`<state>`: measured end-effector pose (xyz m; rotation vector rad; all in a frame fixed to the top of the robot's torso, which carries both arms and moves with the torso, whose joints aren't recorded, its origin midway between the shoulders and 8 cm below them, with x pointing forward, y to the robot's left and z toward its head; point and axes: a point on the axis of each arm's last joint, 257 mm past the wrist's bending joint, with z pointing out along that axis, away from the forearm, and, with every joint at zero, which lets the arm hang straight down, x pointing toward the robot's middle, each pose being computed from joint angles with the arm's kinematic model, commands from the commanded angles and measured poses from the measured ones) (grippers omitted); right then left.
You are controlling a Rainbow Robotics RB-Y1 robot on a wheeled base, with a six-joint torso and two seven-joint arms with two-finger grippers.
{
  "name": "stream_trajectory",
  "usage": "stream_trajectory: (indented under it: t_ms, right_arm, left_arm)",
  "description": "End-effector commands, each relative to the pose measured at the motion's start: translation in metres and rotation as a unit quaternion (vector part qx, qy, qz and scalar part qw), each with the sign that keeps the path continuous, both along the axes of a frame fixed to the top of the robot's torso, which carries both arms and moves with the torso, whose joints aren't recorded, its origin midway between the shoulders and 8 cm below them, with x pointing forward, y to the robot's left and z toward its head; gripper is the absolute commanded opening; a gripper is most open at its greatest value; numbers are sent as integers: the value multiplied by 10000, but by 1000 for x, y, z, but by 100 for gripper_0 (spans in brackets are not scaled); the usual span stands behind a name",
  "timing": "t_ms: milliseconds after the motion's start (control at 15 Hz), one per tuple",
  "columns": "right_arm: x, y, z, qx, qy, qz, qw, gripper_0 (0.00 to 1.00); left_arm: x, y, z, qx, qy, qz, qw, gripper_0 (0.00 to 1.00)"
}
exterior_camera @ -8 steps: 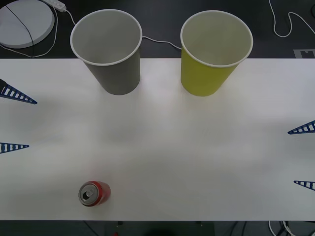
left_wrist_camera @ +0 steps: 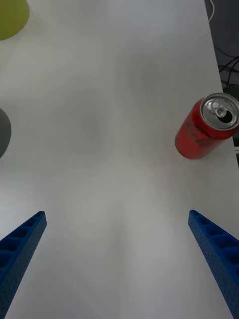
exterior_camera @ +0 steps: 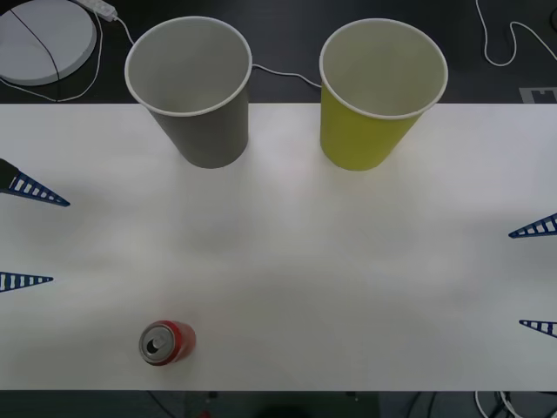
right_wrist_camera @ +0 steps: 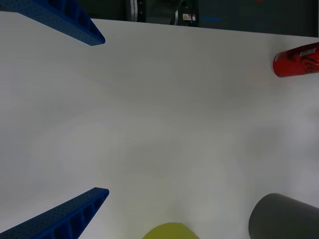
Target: Put the can into the green bin and the plastic bottle into the gray bin
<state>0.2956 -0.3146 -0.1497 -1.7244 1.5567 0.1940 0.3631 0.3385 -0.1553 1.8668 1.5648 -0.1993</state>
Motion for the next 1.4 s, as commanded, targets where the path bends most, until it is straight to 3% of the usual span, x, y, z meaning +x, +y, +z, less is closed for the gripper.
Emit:
stream_trajectory:
  t_ms: [67,533,733,867,1400]
  right_arm:
    - [0,0,0,-1,0,1,10000,100]
    - [0,0,0,-1,0,1,10000,100]
    - [0,0,0,-1,0,1,10000,100]
    - [0,0,0,-1,0,1,10000,100]
    - [0,0,0,-1,0,1,10000,100]
  left_arm:
    - [-2,-1,-1,-20,34,-16,10000,100]
    - [-34,-8,-27,-440,394,-116,9982,100]
    - [-40,-8,-40,-600,290,-307,9973,100]
    - [-48,-10,-54,-846,397,-464,9945,100]
    - [-56,-12,-95,-1397,329,-563,9880,100]
